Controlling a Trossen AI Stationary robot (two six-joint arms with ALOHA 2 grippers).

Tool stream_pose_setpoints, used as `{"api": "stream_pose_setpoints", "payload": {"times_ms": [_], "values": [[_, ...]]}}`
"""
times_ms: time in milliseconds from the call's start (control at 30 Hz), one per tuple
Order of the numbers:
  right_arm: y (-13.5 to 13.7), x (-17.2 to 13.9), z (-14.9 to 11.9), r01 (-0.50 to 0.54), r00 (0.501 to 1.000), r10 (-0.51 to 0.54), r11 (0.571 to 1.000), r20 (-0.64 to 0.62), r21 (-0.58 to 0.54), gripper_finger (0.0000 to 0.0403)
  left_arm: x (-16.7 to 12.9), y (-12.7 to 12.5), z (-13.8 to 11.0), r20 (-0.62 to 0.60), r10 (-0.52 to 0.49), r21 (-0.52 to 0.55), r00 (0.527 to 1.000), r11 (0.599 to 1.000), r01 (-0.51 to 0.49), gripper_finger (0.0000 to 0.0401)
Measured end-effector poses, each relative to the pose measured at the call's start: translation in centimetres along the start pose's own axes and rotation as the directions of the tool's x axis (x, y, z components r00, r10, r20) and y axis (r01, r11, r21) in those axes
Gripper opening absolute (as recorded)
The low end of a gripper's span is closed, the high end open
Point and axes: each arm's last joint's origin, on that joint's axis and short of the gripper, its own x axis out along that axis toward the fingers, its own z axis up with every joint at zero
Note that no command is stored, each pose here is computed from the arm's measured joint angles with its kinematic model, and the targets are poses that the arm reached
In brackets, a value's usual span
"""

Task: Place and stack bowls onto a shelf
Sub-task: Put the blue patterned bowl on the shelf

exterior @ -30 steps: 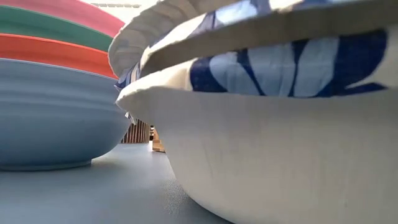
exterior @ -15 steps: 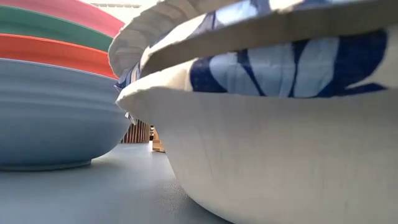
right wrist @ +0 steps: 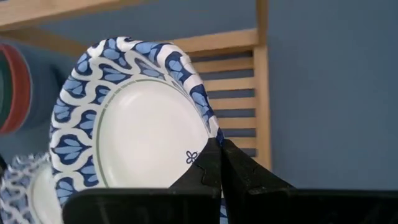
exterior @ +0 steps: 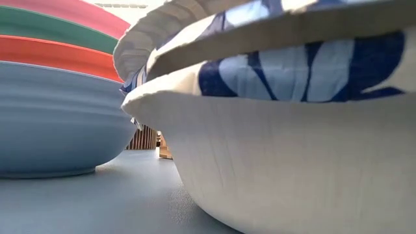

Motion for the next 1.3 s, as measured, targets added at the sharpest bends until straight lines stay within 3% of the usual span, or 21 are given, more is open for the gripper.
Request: {"api": "stream_pose_setpoints", "payload": {"times_ms": [100,267,533,833,1100,1300], "values": [[-0.6,2.2,-0.7,-0.014,1.000,0.013,0.997,0.007,0.069,0.0018,0.0,0.0,0.0,0.002,0.001,0.000,1.000,1.000,-0.001,0.0112],[-1.6,5.7,-1.5,0.057,0.996,-0.046,0.987,-0.079,0.148,0.0018,0.0,0.0,0.0,0.003,0.002,-0.002,1.000,1.000,-0.002,0.0112],[-1.4,9.6,-0.5,0.037,0.997,-0.030,0.994,-0.074,0.104,0.0018,0.0,0.0,0.0,0.006,0.004,-0.005,1.000,1.000,-0.004,0.0112],[-1.5,11.0,0.0,0.017,0.998,-0.012,0.997,-0.068,0.074,0.0020,0.0,0.0,0.0,0.011,0.007,-0.015,1.000,1.000,-0.007,0.0112],[-1.5,11.0,0.1,0.017,0.998,-0.014,0.999,-0.060,0.051,0.0083,0.0,0.1,0.1,0.044,0.028,-0.012,0.999,1.000,-0.027,0.0112],[-1.6,11.0,0.2,0.016,0.998,-0.014,0.999,-0.056,0.034,0.0155,0.0,0.1,0.2,0.053,0.033,-0.010,0.998,0.999,-0.032,0.0112]]}}
